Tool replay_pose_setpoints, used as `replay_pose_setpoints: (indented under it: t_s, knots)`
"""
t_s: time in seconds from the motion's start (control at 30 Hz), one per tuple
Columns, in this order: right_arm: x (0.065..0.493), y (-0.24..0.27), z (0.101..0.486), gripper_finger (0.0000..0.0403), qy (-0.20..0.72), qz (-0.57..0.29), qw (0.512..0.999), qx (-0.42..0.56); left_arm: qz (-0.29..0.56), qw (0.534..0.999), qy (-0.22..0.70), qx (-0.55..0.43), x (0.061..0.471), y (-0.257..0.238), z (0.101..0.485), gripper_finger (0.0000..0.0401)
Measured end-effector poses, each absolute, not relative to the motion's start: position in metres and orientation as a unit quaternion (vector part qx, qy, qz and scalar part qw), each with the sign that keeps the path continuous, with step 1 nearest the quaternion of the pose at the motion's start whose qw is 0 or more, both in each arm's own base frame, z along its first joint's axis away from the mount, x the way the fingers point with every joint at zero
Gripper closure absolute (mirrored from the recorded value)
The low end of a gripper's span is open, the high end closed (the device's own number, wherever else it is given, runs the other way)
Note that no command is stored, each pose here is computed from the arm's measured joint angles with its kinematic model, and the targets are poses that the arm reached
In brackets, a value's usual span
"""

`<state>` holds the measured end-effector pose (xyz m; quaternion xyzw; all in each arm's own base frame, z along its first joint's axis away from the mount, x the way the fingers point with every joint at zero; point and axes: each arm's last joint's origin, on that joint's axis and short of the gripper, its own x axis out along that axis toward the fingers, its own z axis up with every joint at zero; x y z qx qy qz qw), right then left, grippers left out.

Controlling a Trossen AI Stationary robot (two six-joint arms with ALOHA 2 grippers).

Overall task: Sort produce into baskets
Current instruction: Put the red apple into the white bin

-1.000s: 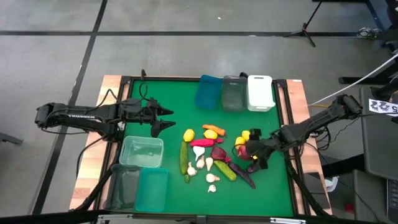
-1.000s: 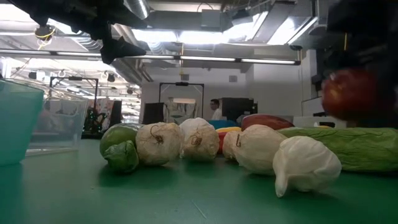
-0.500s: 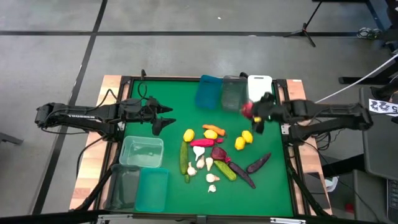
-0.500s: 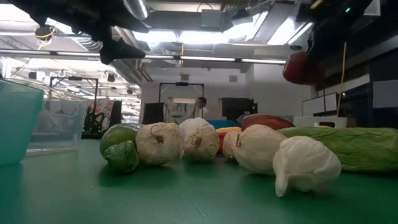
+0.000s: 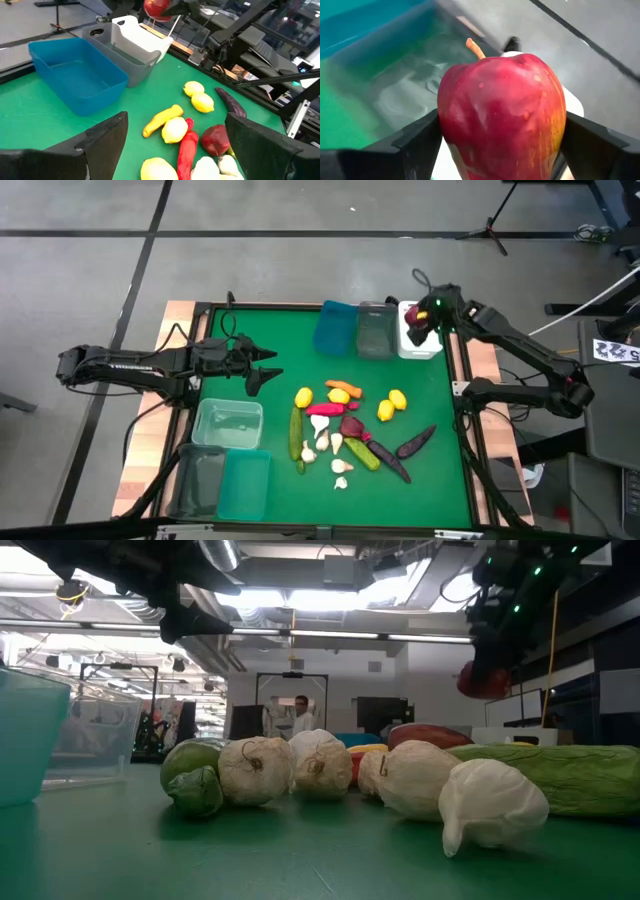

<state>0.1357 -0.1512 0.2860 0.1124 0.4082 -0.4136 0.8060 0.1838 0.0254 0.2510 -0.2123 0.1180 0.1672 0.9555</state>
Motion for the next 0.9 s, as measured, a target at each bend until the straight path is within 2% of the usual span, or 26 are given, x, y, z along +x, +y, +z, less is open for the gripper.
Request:
replay_pose_setpoints:
  t_s: [0.13, 0.27, 0.47, 0.9]
  knots:
    - [0.134, -0.18, 0.269, 0.0066, 0.424, -0.436, 0.78, 0.148, 0.177, 0.954, 0.116, -0.211, 0.184, 0.026, 0.251, 0.0072]
    - [0.135, -0.205, 0.242, 0.0049, 0.465, -0.441, 0.747, 0.177, 0.177, 0.954, 0.115, -0.213, 0.184, 0.026, 0.251, 0.0072]
    - [0.142, -0.227, 0.208, 0.0038, 0.519, -0.448, 0.706, 0.178, 0.179, 0.952, 0.114, -0.219, 0.184, 0.026, 0.251, 0.0072]
    - [0.144, -0.226, 0.213, 0.0026, 0.518, -0.411, 0.737, 0.144, 0.179, 0.952, 0.115, -0.219, 0.184, 0.026, 0.251, 0.0072]
